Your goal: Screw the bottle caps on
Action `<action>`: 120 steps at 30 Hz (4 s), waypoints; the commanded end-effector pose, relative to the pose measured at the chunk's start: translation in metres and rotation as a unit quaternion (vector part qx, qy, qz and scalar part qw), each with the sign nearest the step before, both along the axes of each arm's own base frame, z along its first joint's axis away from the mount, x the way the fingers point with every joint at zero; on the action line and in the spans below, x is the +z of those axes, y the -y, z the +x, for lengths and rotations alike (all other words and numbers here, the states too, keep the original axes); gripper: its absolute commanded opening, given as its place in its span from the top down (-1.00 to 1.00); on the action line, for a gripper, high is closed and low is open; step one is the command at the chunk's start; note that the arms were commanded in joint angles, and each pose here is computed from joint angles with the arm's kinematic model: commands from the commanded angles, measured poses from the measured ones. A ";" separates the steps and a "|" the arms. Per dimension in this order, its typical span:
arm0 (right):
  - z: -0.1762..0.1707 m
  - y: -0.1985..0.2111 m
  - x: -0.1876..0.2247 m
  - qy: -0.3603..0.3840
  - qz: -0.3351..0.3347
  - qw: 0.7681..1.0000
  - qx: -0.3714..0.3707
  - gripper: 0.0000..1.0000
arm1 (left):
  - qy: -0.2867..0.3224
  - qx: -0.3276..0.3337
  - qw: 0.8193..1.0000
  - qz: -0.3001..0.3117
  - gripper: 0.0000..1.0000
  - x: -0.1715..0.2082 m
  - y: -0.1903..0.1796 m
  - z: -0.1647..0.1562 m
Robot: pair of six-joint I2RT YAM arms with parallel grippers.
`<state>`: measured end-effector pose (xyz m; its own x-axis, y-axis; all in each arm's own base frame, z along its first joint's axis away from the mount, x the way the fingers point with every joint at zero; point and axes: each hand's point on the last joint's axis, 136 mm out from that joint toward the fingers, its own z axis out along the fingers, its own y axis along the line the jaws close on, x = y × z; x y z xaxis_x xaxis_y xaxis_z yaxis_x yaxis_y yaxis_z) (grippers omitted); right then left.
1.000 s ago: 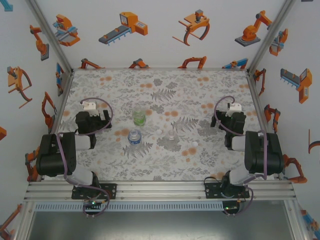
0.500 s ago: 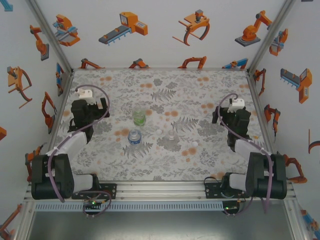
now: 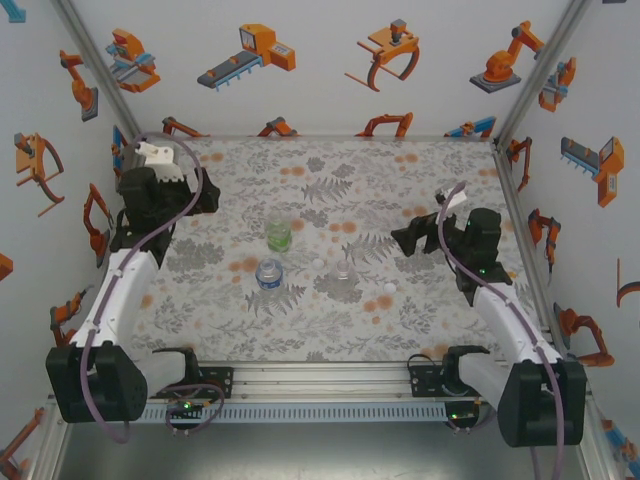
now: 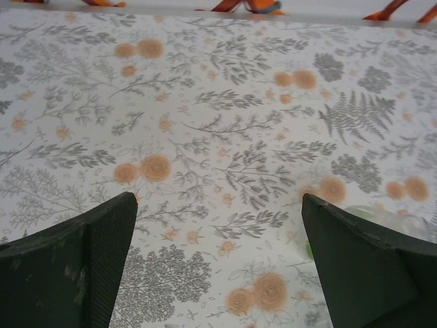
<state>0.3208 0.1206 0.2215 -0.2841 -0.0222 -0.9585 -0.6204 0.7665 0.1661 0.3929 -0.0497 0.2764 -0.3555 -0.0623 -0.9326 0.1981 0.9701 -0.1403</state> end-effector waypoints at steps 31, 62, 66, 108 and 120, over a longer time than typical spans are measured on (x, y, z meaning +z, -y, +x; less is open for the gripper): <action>-0.092 -0.155 -0.046 0.093 -0.027 0.969 0.229 -0.68 | 0.053 -0.179 0.982 0.022 -0.98 0.013 0.054 -0.053; -0.088 -0.170 -0.053 0.065 -0.004 0.975 0.214 0.18 | 0.056 -0.260 0.963 -0.040 -0.89 0.048 0.092 -0.079; -0.088 -0.166 -0.028 0.058 0.003 0.978 0.202 0.24 | 0.068 -0.277 0.956 -0.073 -0.89 0.069 0.098 -0.089; -0.185 -0.177 0.231 0.144 0.183 0.876 0.422 1.00 | 0.021 -0.731 0.663 -0.157 -0.85 0.126 0.265 -0.261; -0.181 -0.160 0.245 0.202 0.183 0.891 0.364 1.00 | 0.005 -0.746 0.647 -0.157 -0.58 0.117 0.292 -0.269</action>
<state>0.1432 0.2885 0.4479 -0.0345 0.2209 -0.9747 -0.9983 0.0384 0.0441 0.1272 -0.3387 0.3816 -0.2774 0.1876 -0.9423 0.8760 -0.3533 -0.3283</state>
